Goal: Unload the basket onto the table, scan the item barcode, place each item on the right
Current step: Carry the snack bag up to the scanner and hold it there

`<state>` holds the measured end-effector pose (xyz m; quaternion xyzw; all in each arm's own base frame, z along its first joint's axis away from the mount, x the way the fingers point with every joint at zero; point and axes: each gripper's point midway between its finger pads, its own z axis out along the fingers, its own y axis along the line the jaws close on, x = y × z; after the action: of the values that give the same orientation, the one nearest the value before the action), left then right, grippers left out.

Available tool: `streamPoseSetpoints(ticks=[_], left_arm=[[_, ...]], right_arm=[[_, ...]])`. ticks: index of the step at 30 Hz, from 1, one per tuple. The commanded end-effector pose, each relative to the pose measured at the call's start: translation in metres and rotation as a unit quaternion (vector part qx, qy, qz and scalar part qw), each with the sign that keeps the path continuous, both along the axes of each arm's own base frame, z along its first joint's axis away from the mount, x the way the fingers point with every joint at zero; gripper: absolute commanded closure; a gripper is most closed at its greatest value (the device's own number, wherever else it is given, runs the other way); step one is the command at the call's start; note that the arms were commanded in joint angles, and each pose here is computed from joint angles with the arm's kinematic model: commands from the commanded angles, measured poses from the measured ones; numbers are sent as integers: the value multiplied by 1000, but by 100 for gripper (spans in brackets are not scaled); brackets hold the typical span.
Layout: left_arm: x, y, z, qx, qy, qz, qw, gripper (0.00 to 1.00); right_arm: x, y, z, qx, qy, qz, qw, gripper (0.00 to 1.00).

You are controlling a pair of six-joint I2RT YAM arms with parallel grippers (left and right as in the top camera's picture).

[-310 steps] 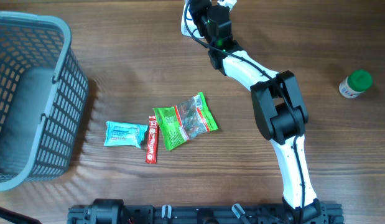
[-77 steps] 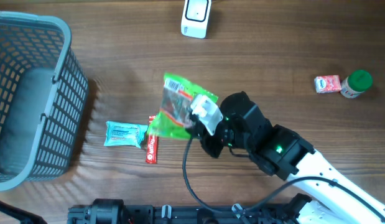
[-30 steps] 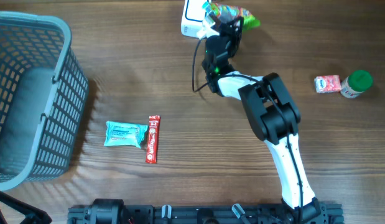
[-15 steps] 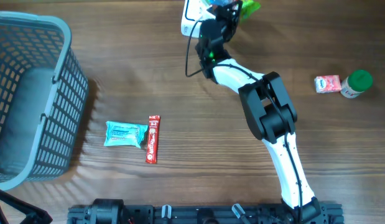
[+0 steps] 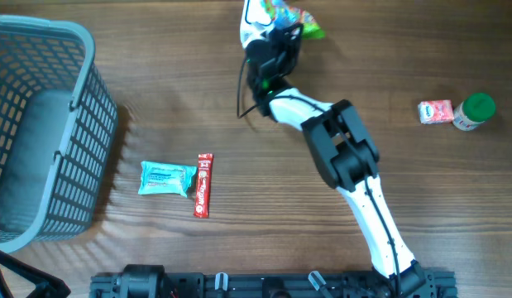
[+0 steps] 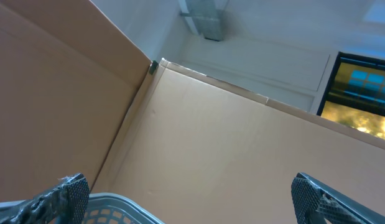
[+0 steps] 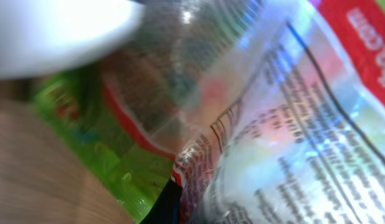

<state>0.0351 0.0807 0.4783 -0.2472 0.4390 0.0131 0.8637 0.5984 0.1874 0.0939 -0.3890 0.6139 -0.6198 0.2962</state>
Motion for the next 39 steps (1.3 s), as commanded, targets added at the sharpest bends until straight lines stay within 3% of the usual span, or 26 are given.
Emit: streamPoseSetpoints(ticks=[1,8,22,29,35,39], left_arm=[[-2,2,-1,-5,-2,6,1000,0],[-2,2,-1,-5,-2,6,1000,0],[-1,2,-2,-5,-1,6,1000,0],[-1,2,-2,-5,-1,6,1000,0],[-1,2,-2,-5,-1,6,1000,0],[-1,2,-2,-5,-1,6,1000,0]], right_arm=[[-10,40,-15,-17,20,45,999,95],[-20,38,-41,-64,90,38,993,95],[-22,28,-32,-84,91,12,992,95],[-16,2,38,-53,42,-28,997,96],[-20,-91,118,2,-31,-154,988,96],[-32,-170,139,11,-53,-265,963,96]])
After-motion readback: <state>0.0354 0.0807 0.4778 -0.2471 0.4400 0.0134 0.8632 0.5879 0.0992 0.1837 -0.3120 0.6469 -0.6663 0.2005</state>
